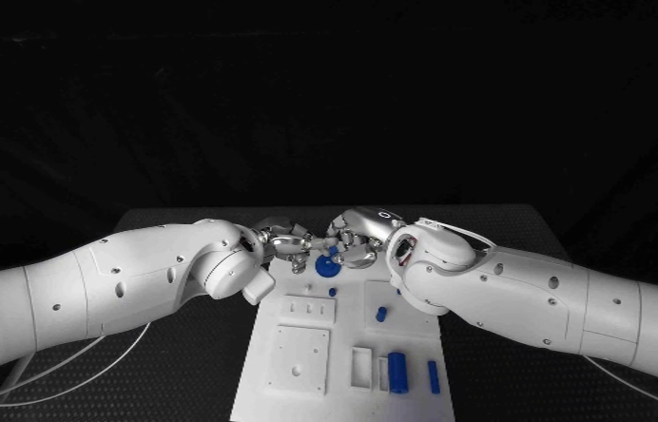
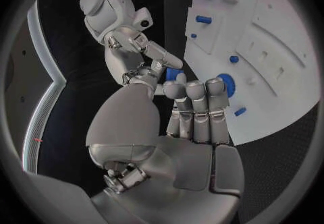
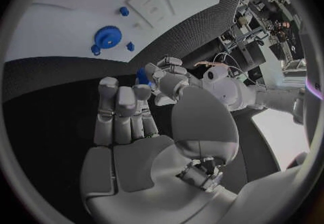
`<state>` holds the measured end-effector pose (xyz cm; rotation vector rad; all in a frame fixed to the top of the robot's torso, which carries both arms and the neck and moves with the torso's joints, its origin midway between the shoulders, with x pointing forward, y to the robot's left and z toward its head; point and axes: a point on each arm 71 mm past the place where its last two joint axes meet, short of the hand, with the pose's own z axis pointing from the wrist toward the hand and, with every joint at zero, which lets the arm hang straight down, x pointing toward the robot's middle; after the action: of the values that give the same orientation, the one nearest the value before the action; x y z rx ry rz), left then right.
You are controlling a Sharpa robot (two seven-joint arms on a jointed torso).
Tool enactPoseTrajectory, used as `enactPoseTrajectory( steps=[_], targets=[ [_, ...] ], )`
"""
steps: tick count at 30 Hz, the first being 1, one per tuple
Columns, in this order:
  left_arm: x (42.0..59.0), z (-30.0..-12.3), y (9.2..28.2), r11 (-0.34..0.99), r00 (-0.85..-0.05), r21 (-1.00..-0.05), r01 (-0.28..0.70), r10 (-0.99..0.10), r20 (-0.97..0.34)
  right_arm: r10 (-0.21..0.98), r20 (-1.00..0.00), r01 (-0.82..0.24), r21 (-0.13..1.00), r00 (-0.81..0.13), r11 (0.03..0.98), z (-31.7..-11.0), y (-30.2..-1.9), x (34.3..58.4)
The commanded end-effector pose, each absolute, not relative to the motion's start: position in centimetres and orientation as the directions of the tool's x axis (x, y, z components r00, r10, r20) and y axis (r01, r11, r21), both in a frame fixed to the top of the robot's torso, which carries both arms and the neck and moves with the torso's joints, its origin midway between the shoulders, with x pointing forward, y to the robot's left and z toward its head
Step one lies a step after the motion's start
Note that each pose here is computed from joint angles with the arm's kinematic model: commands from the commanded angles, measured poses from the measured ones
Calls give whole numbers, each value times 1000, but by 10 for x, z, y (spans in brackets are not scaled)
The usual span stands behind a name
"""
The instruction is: Assemble the parts on the task board
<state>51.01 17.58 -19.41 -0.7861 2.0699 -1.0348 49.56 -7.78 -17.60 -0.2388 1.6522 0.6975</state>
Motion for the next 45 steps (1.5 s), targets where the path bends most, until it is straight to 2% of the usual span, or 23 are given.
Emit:
enactPoseTrajectory(
  steps=[1, 45],
  targets=[
    [510, -194, 175, 499, -582, -839, -217, -756, -299, 206, -954, -532, 293, -217, 794, -177, -75, 494],
    [510, -194, 171, 490, -577, -843, -221, -763, -292, 188, -949, -555, 301, -252, 775, -182, -57, 485]
  ],
)
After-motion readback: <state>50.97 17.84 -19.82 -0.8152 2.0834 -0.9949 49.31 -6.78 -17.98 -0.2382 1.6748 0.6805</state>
